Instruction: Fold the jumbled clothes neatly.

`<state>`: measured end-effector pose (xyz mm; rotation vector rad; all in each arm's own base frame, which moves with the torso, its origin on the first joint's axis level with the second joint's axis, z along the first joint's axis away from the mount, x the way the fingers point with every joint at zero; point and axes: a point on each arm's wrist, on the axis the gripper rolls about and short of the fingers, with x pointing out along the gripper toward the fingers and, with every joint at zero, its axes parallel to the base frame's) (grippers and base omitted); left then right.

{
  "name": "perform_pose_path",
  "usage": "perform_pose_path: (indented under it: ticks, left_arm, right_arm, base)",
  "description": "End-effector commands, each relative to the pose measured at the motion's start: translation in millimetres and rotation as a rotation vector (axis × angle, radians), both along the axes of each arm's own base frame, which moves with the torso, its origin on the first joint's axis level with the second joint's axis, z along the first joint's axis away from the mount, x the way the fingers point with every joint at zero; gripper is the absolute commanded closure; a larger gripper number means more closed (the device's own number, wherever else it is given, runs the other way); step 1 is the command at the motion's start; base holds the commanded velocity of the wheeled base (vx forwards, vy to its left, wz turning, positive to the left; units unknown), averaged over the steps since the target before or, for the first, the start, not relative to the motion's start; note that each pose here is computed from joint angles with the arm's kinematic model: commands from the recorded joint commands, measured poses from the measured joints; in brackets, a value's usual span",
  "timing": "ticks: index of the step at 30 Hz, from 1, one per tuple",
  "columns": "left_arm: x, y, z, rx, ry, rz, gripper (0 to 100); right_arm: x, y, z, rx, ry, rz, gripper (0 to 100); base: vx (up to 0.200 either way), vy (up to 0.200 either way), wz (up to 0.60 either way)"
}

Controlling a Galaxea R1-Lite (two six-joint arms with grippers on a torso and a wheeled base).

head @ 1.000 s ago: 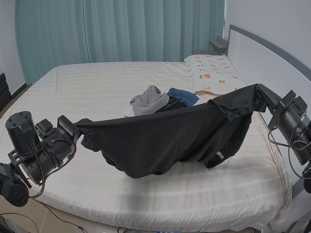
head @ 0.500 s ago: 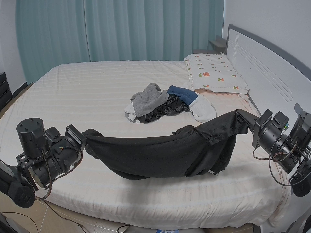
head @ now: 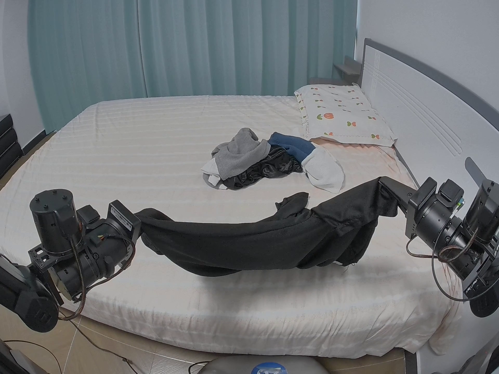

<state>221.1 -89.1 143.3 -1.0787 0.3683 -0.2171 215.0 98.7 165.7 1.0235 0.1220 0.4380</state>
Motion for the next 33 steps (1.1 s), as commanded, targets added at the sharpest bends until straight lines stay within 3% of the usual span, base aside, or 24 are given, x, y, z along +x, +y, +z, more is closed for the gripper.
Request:
perform_pose_path:
  ticks: [1,20,29,33]
  left_arm:
    - [1.3,0.4,-1.0,-0.012,0.009,-0.019,100]
    - [1.1,1.1,1.2,-0.002,-0.005,-0.014,100]
    - [-2.1,2.7,7.6,-0.01,-0.03,-0.013,100]
    - [-4.0,3.9,10.7,-0.013,-0.042,-0.012,100]
  right_arm:
    - [-1.1,1.9,-0.3,-0.001,0.001,0.01,100]
    - [2.1,2.4,0.7,-0.028,-0.015,-0.018,100]
    - [8.3,13.2,-5.3,-0.164,-0.047,-0.15,100]
    - [7.4,14.6,-6.4,-0.195,-0.072,-0.158,100]
  base:
    - [0.0,0.2,0.0]
    - [0.0,0.2,0.0]
    - [0.0,0.2,0.0]
    - [0.0,0.2,0.0]
